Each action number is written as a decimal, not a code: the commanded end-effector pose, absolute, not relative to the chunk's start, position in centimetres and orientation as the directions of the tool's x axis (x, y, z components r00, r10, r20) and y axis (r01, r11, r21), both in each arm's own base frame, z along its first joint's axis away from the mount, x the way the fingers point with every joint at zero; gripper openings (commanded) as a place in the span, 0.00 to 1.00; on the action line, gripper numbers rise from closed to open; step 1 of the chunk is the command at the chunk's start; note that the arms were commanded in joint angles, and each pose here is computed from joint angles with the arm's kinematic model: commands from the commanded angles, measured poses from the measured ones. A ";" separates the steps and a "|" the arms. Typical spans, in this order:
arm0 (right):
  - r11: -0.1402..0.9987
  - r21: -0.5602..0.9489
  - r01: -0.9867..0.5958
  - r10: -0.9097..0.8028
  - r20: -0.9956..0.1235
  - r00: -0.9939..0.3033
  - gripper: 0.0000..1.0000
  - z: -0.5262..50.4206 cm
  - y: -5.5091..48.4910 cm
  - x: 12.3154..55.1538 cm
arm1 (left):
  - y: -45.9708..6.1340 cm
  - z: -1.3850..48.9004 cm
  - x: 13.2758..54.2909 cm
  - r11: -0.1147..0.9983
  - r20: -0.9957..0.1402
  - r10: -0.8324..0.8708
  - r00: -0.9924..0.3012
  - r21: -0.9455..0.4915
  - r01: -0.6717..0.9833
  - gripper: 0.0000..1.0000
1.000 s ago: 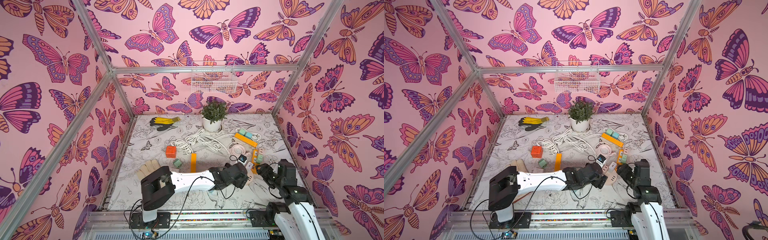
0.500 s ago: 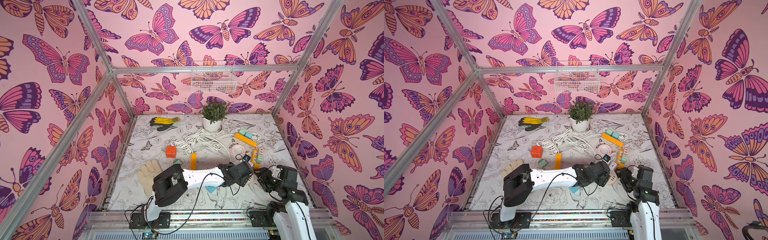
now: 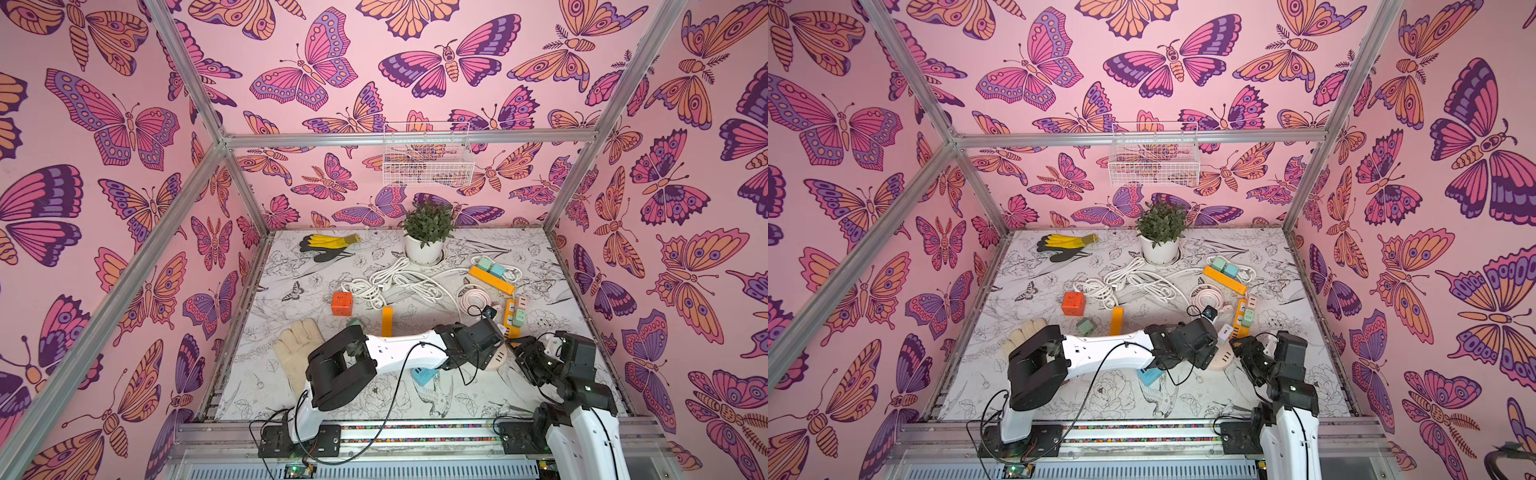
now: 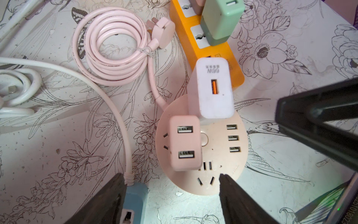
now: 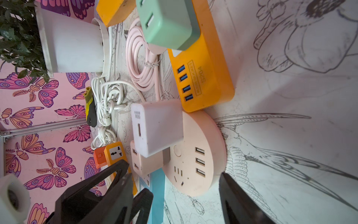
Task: Pull the plug off the socket
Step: Remove the plug from the socket.
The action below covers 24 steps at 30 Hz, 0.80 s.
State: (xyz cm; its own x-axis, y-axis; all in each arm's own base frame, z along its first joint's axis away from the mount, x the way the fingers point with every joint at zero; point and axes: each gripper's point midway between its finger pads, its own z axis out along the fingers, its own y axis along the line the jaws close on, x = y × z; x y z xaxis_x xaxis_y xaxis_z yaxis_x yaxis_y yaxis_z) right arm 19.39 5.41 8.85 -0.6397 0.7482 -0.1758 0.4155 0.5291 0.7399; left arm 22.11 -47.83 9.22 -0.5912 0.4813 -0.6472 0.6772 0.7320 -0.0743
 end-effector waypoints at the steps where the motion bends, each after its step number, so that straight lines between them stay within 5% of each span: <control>1: 0.542 0.725 0.426 0.740 -0.171 -0.650 0.74 8.2 5.4 18.9 | -47.9 8.4 22.4 0.740 -0.626 0.482 -0.613 -0.083 0.667 0.80; 24: 0.521 0.740 0.426 0.720 -0.114 -0.684 0.75 7.6 6.3 18.4 | -48.2 8.8 23.5 0.756 -0.617 0.453 -0.644 -0.117 0.644 0.80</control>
